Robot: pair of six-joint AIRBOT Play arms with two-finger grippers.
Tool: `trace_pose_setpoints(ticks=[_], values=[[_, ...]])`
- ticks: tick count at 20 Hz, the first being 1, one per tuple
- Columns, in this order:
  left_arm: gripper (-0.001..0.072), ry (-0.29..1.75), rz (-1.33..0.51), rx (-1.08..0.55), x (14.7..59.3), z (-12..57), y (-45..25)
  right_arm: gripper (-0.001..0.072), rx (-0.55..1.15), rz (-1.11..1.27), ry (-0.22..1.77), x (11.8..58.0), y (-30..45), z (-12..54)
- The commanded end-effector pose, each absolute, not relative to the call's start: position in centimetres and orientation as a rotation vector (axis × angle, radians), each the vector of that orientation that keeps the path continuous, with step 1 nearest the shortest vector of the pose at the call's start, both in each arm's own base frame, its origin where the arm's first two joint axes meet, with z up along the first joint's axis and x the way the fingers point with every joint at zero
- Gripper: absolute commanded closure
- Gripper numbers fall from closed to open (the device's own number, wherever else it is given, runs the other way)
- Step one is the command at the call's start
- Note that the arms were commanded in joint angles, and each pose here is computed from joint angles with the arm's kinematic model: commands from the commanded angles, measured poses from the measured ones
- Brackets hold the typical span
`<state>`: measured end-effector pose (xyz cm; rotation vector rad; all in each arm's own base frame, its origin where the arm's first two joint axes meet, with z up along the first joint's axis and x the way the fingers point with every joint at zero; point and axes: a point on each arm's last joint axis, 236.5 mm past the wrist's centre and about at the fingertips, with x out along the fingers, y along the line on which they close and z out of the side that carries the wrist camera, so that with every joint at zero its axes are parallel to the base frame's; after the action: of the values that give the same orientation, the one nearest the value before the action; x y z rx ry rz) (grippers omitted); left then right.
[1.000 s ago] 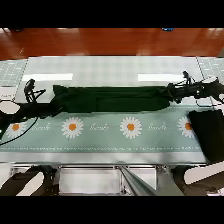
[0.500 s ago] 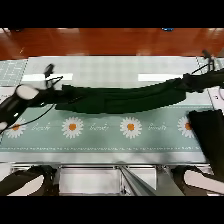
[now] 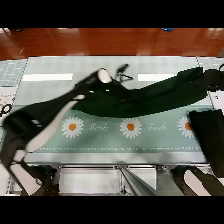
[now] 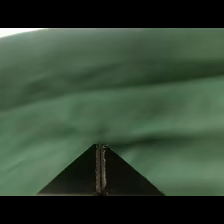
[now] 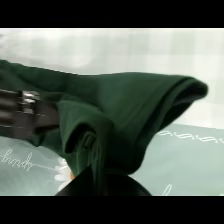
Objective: Fold the shirts.
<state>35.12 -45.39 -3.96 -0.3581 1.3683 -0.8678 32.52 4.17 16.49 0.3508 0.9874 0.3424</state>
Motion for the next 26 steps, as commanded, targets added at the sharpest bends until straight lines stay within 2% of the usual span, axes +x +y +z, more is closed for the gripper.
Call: trace_pose_setpoints(ticks=[1, 4, 7, 11, 15, 20, 23, 26], values=[[0.0686, 1.461, -0.962, -0.313, 30.5, -6.1, -52.1, 0.0688, 0.344, 0.363, 0.973, 30.7, 5.7, 18.1], [0.0685, 1.514, -1.035, -0.248, 28.3, -5.7, -52.5, 0.0688, 0.371, 0.368, 0.978, 30.7, 6.7, 18.2], [0.0685, 1.535, -1.02, -0.207, 31.1, -3.8, -47.7, 0.0688, 0.374, 0.382, 0.985, 30.9, 7.8, 18.1], [0.0684, 1.479, -0.789, -0.066, 38.3, -0.9, -34.3, 0.0688, 0.398, 0.434, 0.997, 32.7, 11.1, 17.2], [0.0684, 1.277, -0.579, -0.208, 41.8, 4.8, -22.5, 0.0687, 0.451, 0.578, 1.002, 35.7, 18.9, 15.2], [0.0684, 1.041, -0.348, -0.326, 38.2, 8.7, -10.5, 0.0688, 0.588, 0.706, 1.044, 39.8, 29.0, 10.5], [0.0683, 0.986, -0.259, -0.368, 35.0, 7.5, -7.6, 0.0688, 0.614, 0.764, 1.128, 40.7, 33.7, 7.3], [0.0684, 1.023, -0.234, -0.388, 32.5, 4.7, -7.3, 0.0688, 0.616, 0.816, 1.178, 41.1, 37.8, 5.4]])
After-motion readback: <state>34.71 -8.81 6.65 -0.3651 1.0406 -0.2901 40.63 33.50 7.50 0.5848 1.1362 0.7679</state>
